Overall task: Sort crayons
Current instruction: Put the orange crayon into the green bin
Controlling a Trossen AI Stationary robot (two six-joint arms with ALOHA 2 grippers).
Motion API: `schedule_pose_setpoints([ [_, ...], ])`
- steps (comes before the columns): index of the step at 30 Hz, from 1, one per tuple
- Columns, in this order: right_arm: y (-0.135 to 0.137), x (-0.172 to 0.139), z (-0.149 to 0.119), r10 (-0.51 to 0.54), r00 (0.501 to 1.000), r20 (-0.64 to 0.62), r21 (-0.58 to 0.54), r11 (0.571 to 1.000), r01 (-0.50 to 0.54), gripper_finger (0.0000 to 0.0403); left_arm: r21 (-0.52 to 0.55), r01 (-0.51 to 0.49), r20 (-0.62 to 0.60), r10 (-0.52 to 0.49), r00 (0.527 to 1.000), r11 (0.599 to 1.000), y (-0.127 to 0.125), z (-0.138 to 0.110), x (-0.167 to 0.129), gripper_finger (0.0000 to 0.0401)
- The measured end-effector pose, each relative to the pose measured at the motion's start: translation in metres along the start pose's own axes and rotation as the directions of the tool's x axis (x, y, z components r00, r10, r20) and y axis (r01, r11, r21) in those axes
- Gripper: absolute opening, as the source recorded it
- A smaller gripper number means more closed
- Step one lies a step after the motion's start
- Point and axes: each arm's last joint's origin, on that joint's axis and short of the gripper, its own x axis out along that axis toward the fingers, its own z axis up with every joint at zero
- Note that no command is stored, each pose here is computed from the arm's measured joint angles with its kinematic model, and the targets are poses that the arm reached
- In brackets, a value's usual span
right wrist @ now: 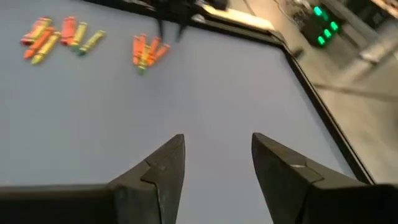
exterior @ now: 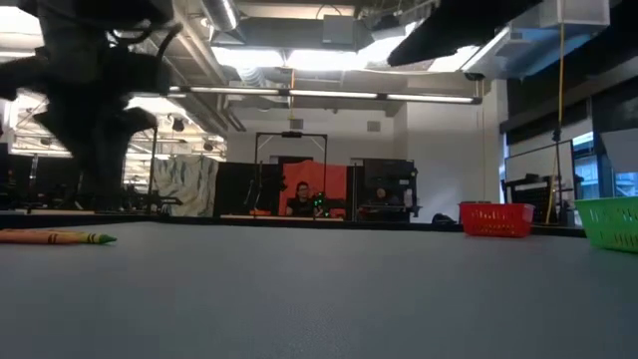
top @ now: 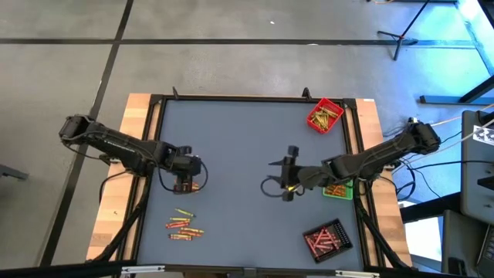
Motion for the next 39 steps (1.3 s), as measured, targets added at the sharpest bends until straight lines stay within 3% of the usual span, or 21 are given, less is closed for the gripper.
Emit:
schedule_pose_setpoints([
  [8,0.014,0.020,-0.004,0.086,0.996,0.019,-0.051,0.995,-0.085,0.0182,0.035,0.068,-0.062,-0.066,0.996,0.997,-0.001,-0.001,0.005,0.0127],
  [22,0.016,0.022,-0.006,0.098,0.995,0.008,-0.012,0.995,-0.098,0.0182,0.045,0.031,-0.251,-0.019,0.968,0.999,-0.005,0.000,0.041,0.0127],
  [31,0.016,0.022,-0.006,0.098,0.995,0.008,-0.011,0.995,-0.098,0.0182,0.039,-0.018,-0.312,0.029,0.950,0.999,-0.005,0.000,0.056,0.0125],
  [39,0.016,0.022,-0.006,0.098,0.995,0.008,-0.011,0.995,-0.098,0.0182,0.009,0.020,-0.326,-0.016,0.945,1.000,0.000,0.002,0.060,0.0054],
])
